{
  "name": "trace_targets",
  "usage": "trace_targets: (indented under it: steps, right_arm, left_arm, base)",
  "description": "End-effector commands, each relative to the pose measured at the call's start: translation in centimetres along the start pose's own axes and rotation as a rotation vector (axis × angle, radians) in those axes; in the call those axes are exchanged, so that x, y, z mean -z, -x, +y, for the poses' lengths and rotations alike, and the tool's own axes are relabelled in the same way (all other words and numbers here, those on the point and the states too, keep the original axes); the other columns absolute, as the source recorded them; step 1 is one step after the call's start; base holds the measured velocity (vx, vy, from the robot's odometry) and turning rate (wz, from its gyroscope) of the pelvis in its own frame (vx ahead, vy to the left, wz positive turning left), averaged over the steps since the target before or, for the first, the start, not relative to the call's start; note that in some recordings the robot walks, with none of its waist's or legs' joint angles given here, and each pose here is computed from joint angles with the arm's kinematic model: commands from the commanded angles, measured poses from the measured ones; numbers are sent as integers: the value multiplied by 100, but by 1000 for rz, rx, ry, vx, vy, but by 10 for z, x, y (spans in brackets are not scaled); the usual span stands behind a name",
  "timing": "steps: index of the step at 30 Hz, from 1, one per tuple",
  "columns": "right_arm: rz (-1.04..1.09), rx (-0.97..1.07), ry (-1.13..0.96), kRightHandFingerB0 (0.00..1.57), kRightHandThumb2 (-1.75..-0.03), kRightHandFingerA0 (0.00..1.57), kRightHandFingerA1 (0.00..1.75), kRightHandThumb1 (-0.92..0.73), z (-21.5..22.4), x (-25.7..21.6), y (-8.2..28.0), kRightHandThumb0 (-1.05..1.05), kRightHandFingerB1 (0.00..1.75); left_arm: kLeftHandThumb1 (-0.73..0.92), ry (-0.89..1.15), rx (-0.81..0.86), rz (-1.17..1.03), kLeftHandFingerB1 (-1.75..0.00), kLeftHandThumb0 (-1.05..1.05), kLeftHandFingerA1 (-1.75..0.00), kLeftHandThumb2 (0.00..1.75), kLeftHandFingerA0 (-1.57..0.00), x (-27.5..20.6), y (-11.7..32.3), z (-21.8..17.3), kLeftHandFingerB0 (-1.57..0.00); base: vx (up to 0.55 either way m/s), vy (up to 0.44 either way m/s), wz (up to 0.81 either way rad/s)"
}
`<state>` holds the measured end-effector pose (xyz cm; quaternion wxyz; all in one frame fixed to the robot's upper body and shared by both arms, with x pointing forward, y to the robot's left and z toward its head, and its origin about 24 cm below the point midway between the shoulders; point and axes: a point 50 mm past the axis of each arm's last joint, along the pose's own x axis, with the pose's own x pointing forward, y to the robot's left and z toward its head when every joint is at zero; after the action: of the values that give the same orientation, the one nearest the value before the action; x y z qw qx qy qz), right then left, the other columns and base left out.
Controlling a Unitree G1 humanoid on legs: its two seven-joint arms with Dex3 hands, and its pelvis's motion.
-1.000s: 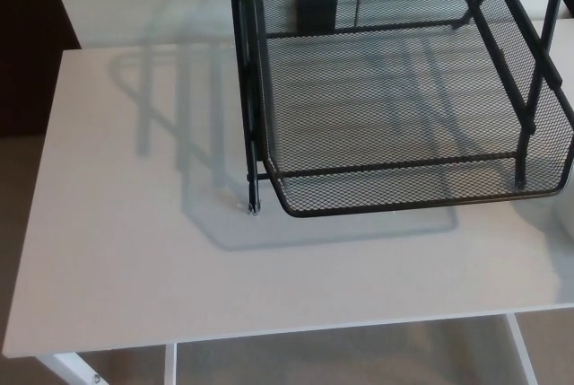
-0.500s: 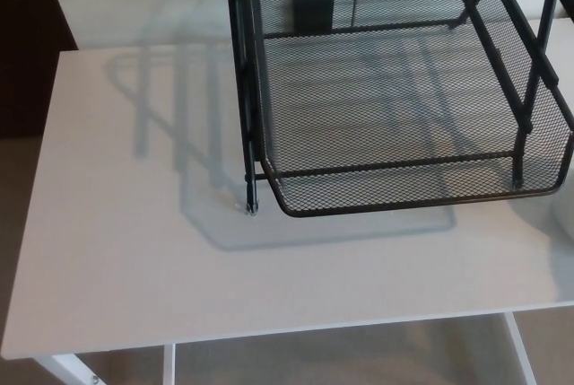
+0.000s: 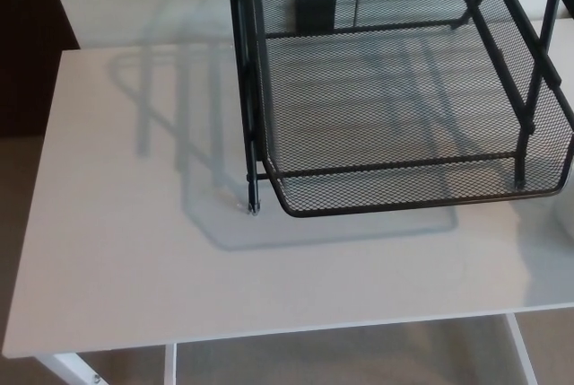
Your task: The robot walks towards a desk on which a file tray is kept in the middle and a toilet paper roll is kept on its right. The robot uses its right hand to hook on finger in the gap of the roll and grabs it, lifts it and places it on the tray.
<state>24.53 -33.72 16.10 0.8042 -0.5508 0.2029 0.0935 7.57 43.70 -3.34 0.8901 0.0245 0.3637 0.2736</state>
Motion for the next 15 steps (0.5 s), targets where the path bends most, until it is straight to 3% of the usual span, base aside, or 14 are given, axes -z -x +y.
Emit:
trace_targets:
  steps: [1,2,3,4,5,7,8,15]
  right_arm:
    - [3,31,-1,13,-59,8,35,-57,-4,-2,2,-47,26]
    - [4,34,0,13,-59,8,35,-57,-5,-2,2,-47,26]
    - [-7,37,7,4,-84,0,48,-38,-5,-3,2,-41,45]
    - [-8,38,8,4,-84,0,48,-38,-5,-3,2,-41,45]
    - [-10,36,11,13,-57,9,36,-57,-4,-4,2,-46,27]
    - [-12,31,17,14,-57,9,37,-57,-2,-5,2,-45,26]
    - [-17,21,21,0,-97,5,53,-47,0,-6,2,-30,48]
    - [-9,-12,27,0,-97,4,53,-47,12,-8,-4,-30,48]
  left_arm:
    - [76,-20,-24,-42,-60,-88,-70,115,-40,-9,1,7,-14]
    - [76,-18,-23,-42,-60,-88,-70,115,-40,-9,1,6,-14]
    - [77,-15,-22,-42,-60,-89,-70,115,-40,-9,0,6,-14]
    - [77,-15,-22,-42,-60,-89,-70,115,-40,-9,0,6,-14]
    - [76,-16,-21,-42,-61,-90,-71,115,-39,-10,0,6,-14]
    - [76,-21,-19,-42,-62,-90,-71,115,-39,-10,0,5,-14]
    - [76,-29,-19,-42,-62,-90,-71,115,-40,-11,0,5,-15]
    - [77,-43,-21,-27,-60,-89,-69,115,-40,-9,1,7,-15]
  base:
    - [0,0,0]
    - [0,0,0]
    - [0,0,0]
    - [0,0,0]
    - [0,0,0]
    - [0,0,0]
    - [0,0,0]
    - [0,0,0]
